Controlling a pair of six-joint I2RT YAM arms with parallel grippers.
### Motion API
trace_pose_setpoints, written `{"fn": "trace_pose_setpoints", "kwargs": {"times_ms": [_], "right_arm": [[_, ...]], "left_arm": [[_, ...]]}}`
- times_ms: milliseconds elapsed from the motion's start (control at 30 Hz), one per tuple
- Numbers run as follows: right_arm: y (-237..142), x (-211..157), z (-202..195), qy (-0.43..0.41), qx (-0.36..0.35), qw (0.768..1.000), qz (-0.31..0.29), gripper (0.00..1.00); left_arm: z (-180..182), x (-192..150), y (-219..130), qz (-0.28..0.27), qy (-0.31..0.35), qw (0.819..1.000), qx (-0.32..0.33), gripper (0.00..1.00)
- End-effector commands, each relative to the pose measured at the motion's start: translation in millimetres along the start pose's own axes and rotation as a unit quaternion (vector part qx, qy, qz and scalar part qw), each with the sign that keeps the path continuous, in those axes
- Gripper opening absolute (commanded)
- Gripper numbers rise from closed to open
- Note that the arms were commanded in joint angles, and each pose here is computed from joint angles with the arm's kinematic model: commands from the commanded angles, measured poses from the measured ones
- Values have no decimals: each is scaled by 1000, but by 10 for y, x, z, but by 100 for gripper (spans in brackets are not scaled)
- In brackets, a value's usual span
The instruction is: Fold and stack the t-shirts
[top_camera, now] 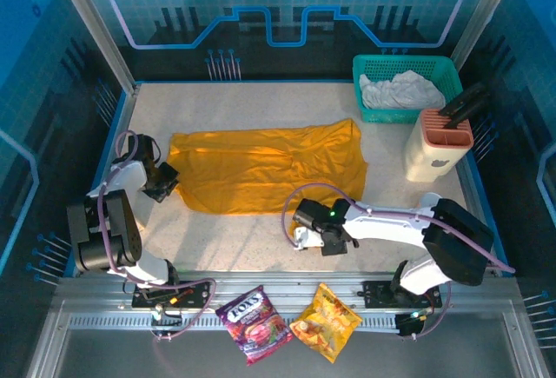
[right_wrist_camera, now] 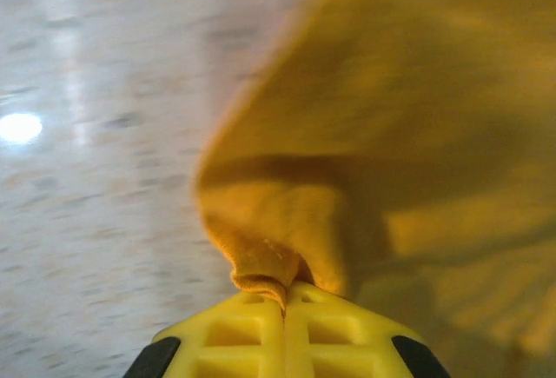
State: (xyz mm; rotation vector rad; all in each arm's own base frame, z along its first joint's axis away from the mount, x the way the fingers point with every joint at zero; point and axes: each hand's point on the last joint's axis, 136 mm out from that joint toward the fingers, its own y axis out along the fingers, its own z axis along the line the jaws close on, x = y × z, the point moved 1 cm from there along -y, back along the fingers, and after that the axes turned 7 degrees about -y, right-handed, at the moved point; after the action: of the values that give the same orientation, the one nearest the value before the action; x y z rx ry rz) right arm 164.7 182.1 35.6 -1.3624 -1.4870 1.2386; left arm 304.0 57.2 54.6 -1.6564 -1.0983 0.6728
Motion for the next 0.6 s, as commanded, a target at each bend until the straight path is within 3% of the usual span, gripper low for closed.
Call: {"fn": "trace_pose_setpoints", "kwargs": {"times_ms": [0, 333, 567], "right_arm": [[-198, -8, -425, 49, -84, 995, -18, 0], [-782, -346, -1364, 152, -195, 967, -60, 0], [-885, -524, -1900, 180, -226, 954, -77, 0]], "left_arm": [[-12, -18, -120, -9, 18, 1000, -1, 0], [-172, 101, -266, -23, 19, 1000, -11, 0], [-236, 231, -198, -34, -1, 999, -5, 0]]}}
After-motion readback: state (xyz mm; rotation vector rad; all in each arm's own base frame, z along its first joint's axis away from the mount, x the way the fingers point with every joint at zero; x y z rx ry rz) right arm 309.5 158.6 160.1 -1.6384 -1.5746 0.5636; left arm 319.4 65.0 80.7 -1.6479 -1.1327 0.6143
